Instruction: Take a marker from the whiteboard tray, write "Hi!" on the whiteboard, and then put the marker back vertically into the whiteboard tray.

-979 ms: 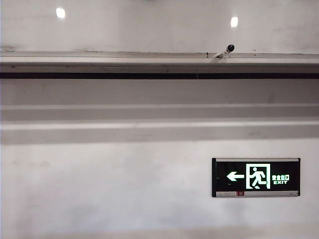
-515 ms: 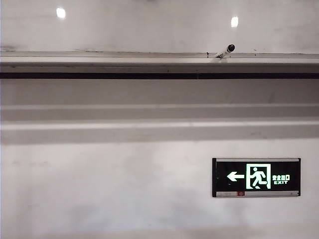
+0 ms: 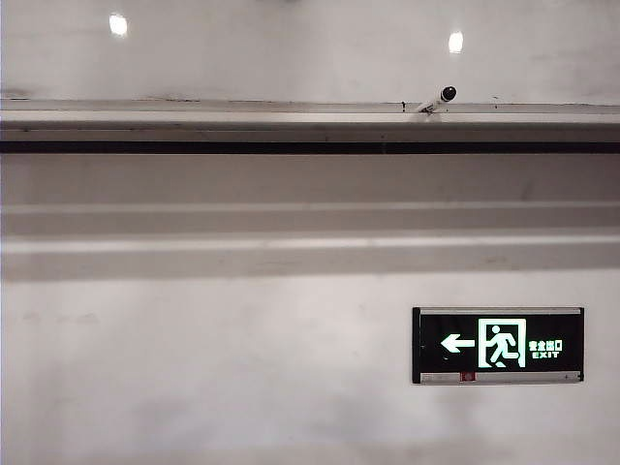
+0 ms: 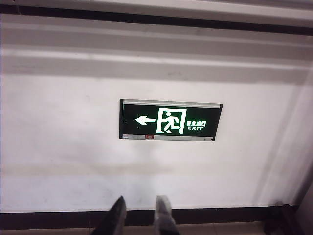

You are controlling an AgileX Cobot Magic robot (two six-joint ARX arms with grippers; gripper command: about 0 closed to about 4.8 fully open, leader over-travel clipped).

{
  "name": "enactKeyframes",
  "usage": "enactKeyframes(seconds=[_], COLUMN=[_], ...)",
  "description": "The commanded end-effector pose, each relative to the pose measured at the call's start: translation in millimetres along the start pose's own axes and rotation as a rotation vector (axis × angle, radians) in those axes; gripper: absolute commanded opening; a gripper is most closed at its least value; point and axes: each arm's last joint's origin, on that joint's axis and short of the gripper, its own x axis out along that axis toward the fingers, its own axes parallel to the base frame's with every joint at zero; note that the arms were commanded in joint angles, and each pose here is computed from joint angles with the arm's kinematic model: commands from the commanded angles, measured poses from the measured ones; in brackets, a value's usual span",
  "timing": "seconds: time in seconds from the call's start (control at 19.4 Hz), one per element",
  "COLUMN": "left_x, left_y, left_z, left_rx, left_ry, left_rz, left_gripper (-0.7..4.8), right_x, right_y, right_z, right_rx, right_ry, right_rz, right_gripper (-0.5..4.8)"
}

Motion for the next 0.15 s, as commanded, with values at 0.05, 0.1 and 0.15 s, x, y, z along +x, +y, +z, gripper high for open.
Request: enactKeyframes(seconds=[0.05,0.1,0.15], left_x=[-0.1,-0.1,-0.1], left_y=[0.0,0.0,0.0], left_z=[1.2,1.2,1.2], left_rx=[0.000,0.000,0.000], left_ry=[-0.012,-0.012,-0.012], left_rz=[-0.001,-0.001,-0.001], left_gripper=[0.24,0.24,0.24], right_x=[-0.2,-0.2,-0.2], right_y=[-0.1,-0.1,-0.1], right_z=[2.6,2.6,2.6], right_rx=[0.006,0.006,0.006], right_ry=[-0.022,-0.022,-0.022], right_rz=[-0.001,0.000,0.000], right_gripper=[0.84,0.84,0.84])
